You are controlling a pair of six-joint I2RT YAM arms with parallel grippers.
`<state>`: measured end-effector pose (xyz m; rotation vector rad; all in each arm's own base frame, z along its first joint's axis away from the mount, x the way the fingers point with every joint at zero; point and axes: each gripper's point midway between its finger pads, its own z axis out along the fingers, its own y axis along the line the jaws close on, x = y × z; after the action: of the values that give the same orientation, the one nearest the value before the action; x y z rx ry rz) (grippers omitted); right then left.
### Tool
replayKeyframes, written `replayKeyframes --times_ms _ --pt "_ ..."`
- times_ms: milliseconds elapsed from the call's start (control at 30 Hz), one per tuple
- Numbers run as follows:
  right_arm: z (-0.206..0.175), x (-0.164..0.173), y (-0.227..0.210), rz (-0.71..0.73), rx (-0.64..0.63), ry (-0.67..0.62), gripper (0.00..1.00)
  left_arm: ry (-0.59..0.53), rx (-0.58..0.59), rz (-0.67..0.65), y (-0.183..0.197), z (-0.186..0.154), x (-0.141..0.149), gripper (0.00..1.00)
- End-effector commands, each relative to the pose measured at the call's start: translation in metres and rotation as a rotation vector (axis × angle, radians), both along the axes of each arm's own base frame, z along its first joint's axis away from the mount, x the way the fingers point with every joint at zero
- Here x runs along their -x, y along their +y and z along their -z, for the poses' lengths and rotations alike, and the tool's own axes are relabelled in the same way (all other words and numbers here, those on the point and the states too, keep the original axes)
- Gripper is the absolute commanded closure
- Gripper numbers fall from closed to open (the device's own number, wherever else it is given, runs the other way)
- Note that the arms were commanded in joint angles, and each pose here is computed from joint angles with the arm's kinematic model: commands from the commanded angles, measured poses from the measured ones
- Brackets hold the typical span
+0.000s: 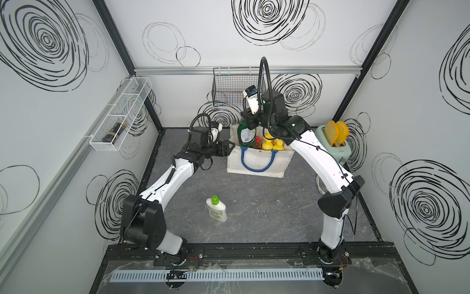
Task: Pack dish soap into the shopping bag
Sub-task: Place the bottle of dish soap in the shopping bag.
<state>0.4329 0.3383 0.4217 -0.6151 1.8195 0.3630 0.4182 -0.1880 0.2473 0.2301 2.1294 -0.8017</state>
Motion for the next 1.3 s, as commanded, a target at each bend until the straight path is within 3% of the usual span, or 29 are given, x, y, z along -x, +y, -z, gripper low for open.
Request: replayKeyframes --times_ms 0,600,767,1267 --pt "-0.081 0.024 -0.016 -0.002 -0.149 -0.157 1.00 -0.060 0.023 0.010 0.000 -0.016 -0.003 0.35" --pt "-0.030 0.027 -0.011 0.004 -0.140 -0.041 1.00 -0.058 0.025 0.021 -0.001 -0.016 -0.001 0.52" --pt "-0.017 0.024 -0.016 0.030 -0.141 -0.050 1.00 -0.057 0.029 0.031 -0.002 -0.017 0.000 0.64" --pt "0.039 0.019 -0.023 0.089 -0.151 -0.009 1.00 -0.051 0.038 0.046 -0.006 -0.017 0.004 0.84"
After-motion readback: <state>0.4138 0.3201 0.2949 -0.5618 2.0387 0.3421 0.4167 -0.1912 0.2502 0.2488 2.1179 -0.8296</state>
